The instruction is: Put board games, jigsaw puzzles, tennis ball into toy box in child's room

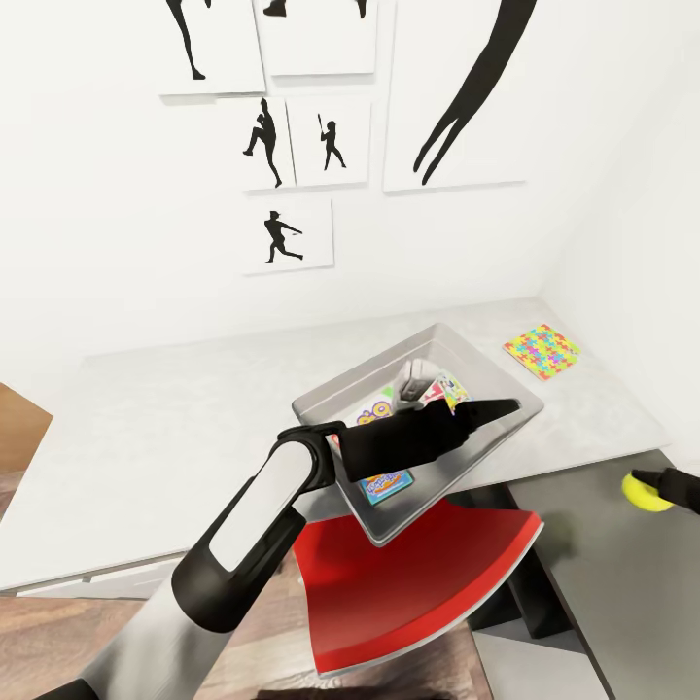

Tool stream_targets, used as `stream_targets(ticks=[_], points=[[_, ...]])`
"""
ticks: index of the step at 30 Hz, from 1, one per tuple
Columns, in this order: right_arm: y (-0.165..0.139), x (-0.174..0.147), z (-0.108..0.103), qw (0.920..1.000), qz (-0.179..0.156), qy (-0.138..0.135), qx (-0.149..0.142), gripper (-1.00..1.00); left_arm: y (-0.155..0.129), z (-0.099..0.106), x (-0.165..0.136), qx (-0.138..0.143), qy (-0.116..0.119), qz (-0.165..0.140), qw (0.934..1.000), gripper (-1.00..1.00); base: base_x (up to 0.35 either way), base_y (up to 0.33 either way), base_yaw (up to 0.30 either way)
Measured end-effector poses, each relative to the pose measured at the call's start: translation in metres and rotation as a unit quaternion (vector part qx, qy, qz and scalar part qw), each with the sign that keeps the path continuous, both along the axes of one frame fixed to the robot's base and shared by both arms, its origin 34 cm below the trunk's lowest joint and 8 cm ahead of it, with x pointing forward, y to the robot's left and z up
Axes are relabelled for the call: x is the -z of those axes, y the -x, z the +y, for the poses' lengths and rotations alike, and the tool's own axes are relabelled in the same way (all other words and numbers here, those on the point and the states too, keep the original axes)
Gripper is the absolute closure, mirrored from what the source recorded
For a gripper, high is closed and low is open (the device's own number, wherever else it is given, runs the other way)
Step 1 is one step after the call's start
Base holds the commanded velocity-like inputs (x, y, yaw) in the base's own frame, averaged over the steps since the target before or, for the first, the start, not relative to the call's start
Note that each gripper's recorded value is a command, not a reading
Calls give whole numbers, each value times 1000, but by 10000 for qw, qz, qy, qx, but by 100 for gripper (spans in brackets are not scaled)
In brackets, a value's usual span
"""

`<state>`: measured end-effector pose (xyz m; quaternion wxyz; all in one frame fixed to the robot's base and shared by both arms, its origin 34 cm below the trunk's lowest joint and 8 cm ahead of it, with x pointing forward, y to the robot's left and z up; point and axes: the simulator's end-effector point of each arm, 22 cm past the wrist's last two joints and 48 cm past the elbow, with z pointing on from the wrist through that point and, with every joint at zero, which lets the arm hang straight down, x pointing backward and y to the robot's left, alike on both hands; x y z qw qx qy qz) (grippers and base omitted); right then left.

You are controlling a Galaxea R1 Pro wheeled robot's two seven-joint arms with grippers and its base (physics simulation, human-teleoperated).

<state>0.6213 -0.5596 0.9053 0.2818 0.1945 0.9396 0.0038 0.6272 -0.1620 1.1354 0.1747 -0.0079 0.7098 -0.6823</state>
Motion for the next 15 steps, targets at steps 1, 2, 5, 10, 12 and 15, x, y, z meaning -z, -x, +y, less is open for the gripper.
stream_targets(ticks=[1,2,5,10,12,15], points=[[0,0,0,10000,-2,0,-2,100,0,0,0,0,1,0,10000,-100,0,0,0],[1,-8,1,9999,-102,-11,-42,100,1,0,-2,12,41,-11,10000,-100,0,0,0],[4,-26,1,9993,-336,0,-132,100,2,-1,-7,47,142,-41,9999,-100,0,0,0],[4,-40,2,9986,-495,51,-204,100,3,-1,-9,70,195,-63,9998,-100,0,0,1],[4,-47,2,9980,-570,84,-242,100,4,-1,-10,78,213,-73,9997,-100,0,0,35],[4,-55,3,9974,-646,125,-281,100,4,-1,-12,85,229,-90,9997,-100,0,0,79]])
